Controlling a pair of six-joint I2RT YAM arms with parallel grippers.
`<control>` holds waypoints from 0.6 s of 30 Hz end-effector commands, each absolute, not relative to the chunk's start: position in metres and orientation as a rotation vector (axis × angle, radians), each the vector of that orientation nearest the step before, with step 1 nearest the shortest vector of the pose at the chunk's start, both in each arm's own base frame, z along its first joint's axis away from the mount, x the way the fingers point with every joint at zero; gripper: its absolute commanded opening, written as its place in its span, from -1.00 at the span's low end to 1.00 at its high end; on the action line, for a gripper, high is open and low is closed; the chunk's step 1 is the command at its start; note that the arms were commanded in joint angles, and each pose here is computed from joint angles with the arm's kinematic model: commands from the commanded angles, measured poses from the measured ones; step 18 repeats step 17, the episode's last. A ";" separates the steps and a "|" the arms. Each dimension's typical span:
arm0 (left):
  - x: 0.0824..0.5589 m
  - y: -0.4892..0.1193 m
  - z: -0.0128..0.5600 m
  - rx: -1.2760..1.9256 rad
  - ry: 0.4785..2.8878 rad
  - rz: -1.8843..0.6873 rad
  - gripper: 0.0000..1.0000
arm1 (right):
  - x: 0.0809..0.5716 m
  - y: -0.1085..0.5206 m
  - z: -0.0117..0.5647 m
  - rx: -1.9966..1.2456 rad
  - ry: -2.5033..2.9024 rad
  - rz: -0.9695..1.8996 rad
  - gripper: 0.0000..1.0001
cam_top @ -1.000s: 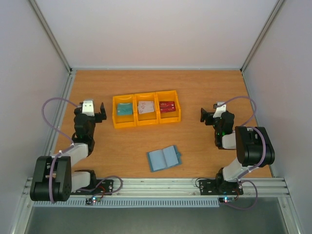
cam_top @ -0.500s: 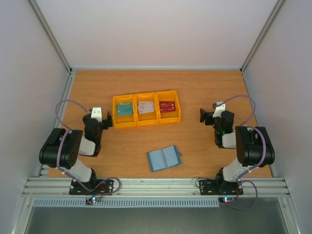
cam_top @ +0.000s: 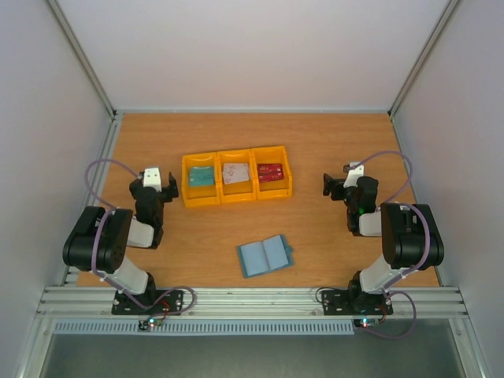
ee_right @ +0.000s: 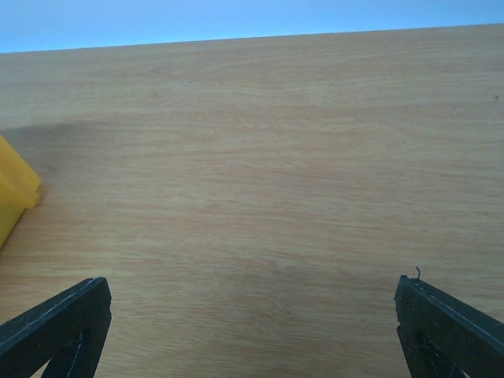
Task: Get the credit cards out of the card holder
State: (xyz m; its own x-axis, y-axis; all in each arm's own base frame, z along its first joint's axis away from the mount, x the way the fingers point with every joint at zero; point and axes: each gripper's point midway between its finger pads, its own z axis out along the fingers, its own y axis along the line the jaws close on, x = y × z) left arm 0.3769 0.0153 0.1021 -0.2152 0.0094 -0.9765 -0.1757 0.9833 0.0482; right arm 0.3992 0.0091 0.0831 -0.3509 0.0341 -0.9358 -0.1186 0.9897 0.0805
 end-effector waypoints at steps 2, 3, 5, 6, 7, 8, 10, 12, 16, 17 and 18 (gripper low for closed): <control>0.387 0.019 0.125 -0.164 1.707 0.178 0.99 | 0.405 0.003 0.096 -0.049 1.890 0.132 0.97; 0.387 0.019 0.125 -0.164 1.708 0.178 0.99 | 0.405 0.003 0.096 -0.051 1.891 0.131 0.97; 0.388 0.019 0.124 -0.162 1.711 0.177 0.99 | 0.405 0.003 0.096 -0.049 1.891 0.131 0.97; 0.387 0.019 0.124 -0.162 1.712 0.177 0.99 | 0.405 0.003 0.096 -0.049 1.891 0.131 0.97; 0.387 0.019 0.124 -0.162 1.711 0.176 0.99 | 0.405 0.003 0.096 -0.049 1.892 0.131 0.97; 0.387 0.019 0.124 -0.162 1.710 0.176 0.99 | 0.405 0.003 0.096 -0.049 1.892 0.131 0.97; 0.387 0.019 0.125 -0.163 1.710 0.178 0.99 | 0.405 0.003 0.096 -0.049 1.893 0.132 0.97; 0.387 0.019 0.125 -0.163 1.709 0.178 0.99 | 0.405 0.003 0.096 -0.050 1.891 0.131 0.97; 0.388 0.019 0.124 -0.162 1.713 0.177 0.99 | 0.405 0.003 0.096 -0.047 1.893 0.131 0.97; 0.389 0.019 0.124 -0.161 1.715 0.177 0.99 | 0.405 0.002 0.096 -0.045 1.892 0.130 0.97; 0.389 0.019 0.124 -0.161 1.715 0.177 0.99 | 0.405 0.002 0.096 -0.045 1.892 0.130 0.97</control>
